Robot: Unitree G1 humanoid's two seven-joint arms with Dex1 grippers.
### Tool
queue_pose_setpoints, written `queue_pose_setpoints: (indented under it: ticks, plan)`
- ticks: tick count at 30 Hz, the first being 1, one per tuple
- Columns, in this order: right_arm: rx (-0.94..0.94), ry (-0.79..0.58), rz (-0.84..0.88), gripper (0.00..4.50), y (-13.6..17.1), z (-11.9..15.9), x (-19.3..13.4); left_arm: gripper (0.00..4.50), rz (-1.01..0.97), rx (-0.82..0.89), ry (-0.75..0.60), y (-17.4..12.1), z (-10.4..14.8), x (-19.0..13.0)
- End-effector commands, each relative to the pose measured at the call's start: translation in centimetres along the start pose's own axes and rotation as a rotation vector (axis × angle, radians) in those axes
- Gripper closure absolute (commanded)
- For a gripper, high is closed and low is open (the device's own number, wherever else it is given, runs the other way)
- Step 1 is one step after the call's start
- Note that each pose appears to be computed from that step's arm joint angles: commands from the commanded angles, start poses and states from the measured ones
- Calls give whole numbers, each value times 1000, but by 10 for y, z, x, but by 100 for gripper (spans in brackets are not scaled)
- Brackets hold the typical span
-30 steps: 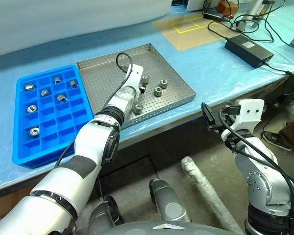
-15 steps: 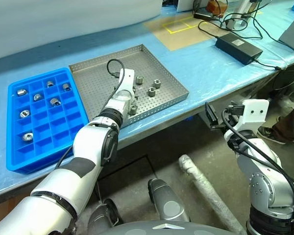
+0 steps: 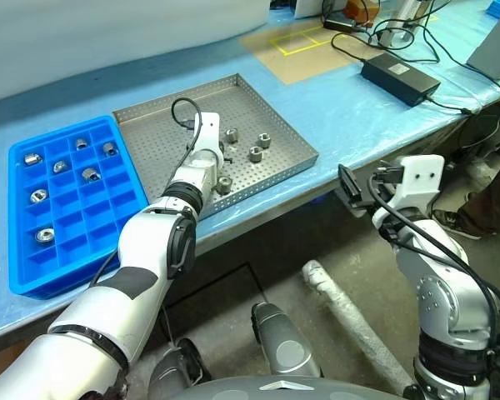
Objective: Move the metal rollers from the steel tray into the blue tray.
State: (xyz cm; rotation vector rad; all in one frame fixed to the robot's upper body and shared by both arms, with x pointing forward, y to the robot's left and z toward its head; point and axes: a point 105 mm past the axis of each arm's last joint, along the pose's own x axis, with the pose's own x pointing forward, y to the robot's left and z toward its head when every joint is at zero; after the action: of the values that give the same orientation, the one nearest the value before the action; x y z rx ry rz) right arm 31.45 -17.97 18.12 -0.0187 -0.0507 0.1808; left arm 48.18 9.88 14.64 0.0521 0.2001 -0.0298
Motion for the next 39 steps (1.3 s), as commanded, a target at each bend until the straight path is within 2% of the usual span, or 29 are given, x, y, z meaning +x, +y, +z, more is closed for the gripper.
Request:
queue_pose_setpoints:
  ticks: [1,6,12,17,22,26,39]
  plan:
    - [-4,-45,103,0,18,10,16,347,45,44,-205,12,57,-3]
    - [13,-44,265,0,49,10,44,347,-8,74,-364,16,80,-10]
    - [52,-54,452,0,78,14,68,347,-50,59,-441,29,67,-22]
    - [60,-57,576,0,99,18,87,347,-41,57,-534,47,52,-59]
    - [61,-57,663,0,117,17,97,347,0,66,-472,58,30,-82]
    - [62,-61,709,0,129,17,102,347,27,76,-399,66,15,-86]
    - [53,-57,676,0,119,13,97,347,-93,103,-360,49,22,-67]
